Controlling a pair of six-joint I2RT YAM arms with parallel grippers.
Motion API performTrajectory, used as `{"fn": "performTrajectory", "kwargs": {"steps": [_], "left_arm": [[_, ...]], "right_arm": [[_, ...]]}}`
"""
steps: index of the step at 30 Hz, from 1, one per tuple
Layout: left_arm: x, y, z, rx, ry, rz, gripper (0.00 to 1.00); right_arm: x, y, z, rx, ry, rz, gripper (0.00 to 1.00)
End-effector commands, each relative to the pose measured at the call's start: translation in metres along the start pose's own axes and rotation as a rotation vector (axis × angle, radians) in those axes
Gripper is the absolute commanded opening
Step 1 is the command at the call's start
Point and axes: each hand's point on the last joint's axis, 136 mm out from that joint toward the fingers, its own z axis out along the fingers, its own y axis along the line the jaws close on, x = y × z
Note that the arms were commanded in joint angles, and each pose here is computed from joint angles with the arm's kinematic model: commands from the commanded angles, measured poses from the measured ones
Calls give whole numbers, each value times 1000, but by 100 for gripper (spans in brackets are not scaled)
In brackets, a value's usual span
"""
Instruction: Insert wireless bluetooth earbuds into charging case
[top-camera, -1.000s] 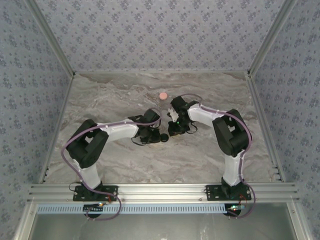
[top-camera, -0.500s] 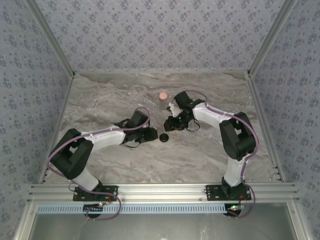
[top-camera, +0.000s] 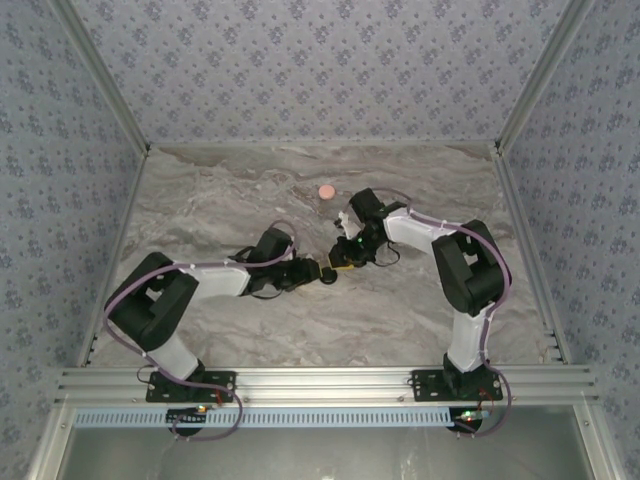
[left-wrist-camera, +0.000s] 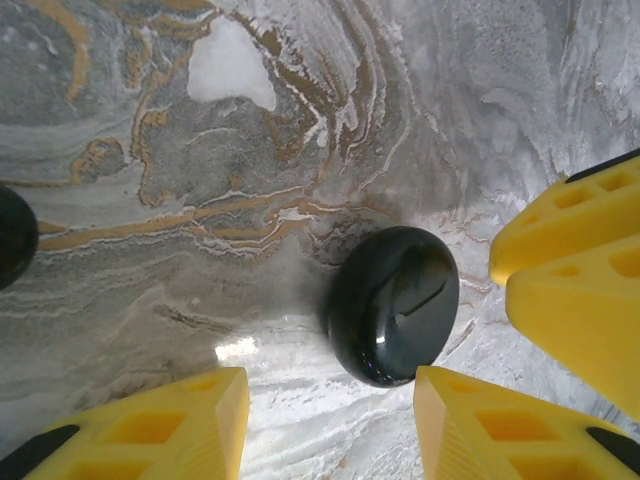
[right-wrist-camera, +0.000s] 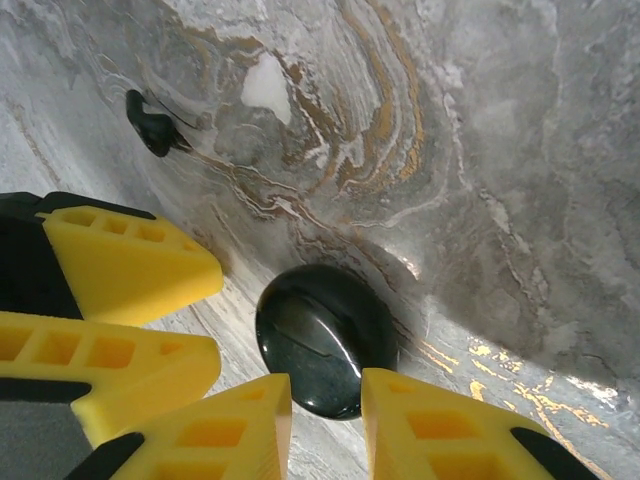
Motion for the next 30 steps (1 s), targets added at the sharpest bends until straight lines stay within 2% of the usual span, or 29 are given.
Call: {"fn": "performTrajectory", "kwargs": {"steps": [1,13,15,30], "left_arm": [[2,-5,5,28,22,-8,46],[7,-3,19,21,53,-16,42],[7,-4,20,29,57,-19,42],[9,-11,32,89,87,-64,37]], "right_arm": [[5,-6,8,-18,25,39,26],[3,-11,13,-30,23,58,22],[14,-19,19,-24,48,80,21],[21,-23,23,-34,53,103,20]]}}
